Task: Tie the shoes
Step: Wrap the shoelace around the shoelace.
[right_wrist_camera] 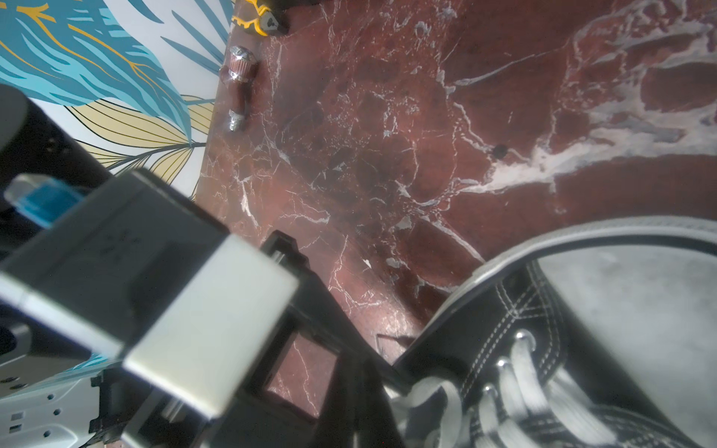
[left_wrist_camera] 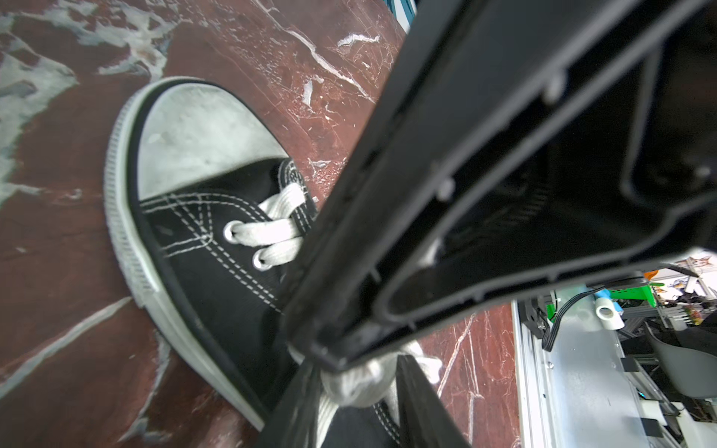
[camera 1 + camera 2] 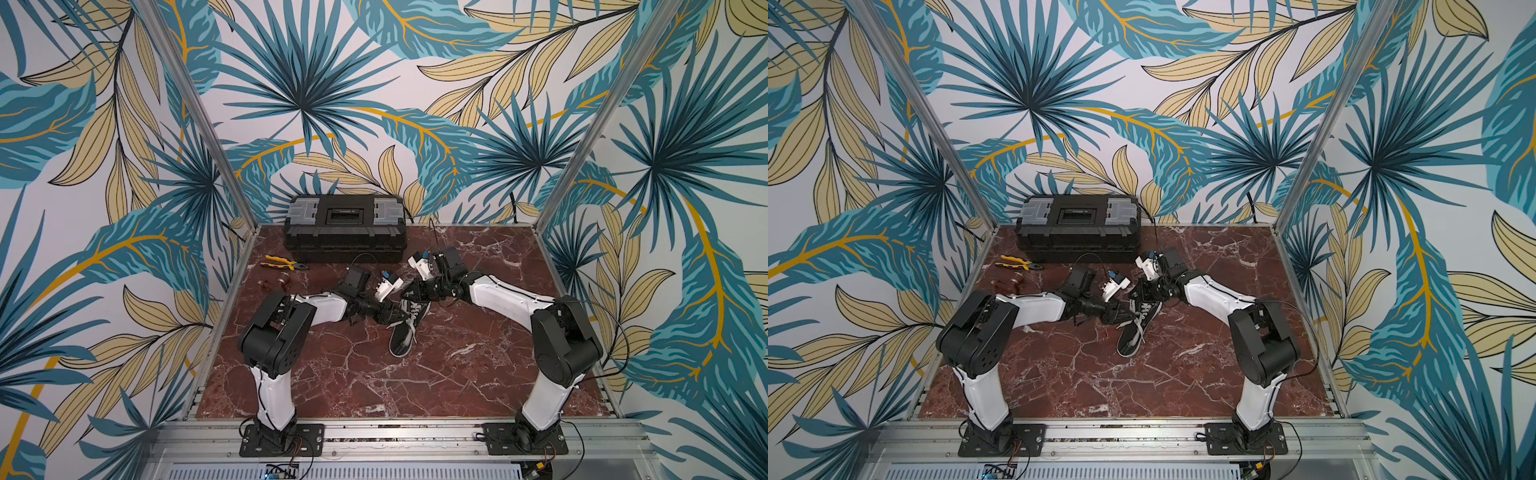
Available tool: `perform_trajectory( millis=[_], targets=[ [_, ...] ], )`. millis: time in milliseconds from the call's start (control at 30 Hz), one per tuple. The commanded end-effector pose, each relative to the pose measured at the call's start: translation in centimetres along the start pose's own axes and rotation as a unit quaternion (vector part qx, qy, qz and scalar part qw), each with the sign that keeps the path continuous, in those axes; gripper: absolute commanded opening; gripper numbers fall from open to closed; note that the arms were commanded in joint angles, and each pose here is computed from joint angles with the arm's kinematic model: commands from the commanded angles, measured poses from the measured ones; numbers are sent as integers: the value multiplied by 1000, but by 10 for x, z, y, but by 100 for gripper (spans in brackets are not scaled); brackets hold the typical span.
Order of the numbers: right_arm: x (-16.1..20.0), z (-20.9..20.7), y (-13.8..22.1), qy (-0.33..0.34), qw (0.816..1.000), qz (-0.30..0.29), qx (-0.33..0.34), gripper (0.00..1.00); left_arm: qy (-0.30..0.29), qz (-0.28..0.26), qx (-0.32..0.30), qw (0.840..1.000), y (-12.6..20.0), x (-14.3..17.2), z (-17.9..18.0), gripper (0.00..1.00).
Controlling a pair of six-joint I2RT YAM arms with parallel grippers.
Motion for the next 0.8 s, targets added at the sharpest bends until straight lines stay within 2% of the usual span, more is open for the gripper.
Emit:
perform_trajectory(
  millis=[0,233,500,600,767],
  targets=[
    [-4,2,-4,2,1000,-5,-3,0,-18,-11,5,1000,-4,-14,-5,33],
    [-6,6,-2,1,1000,-10,-11,0,-16,-12,-8,1000,-9,-13,-4,24],
    [-4,5,1,5,1000,-10,-3,0,-21,-39,-19,999,-1,-17,-14,5],
    [-3,6,7,15,1000,-11,6,8,-32,-47,-27,998,4,-18,-17,0],
    [12,4,20,22,999,5,31,28,-44,-50,-35,997,9,-15,-21,0]
  ],
)
Point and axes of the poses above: each gripper's point midway between its finger pads, its own y axis back along the fingers, its own z axis along the line the jaws close on, x = y × z, the point moved 3 cm from there along y, back along the fingers, and after that the axes turned 6 degrees about y, right-handed, at the moved point
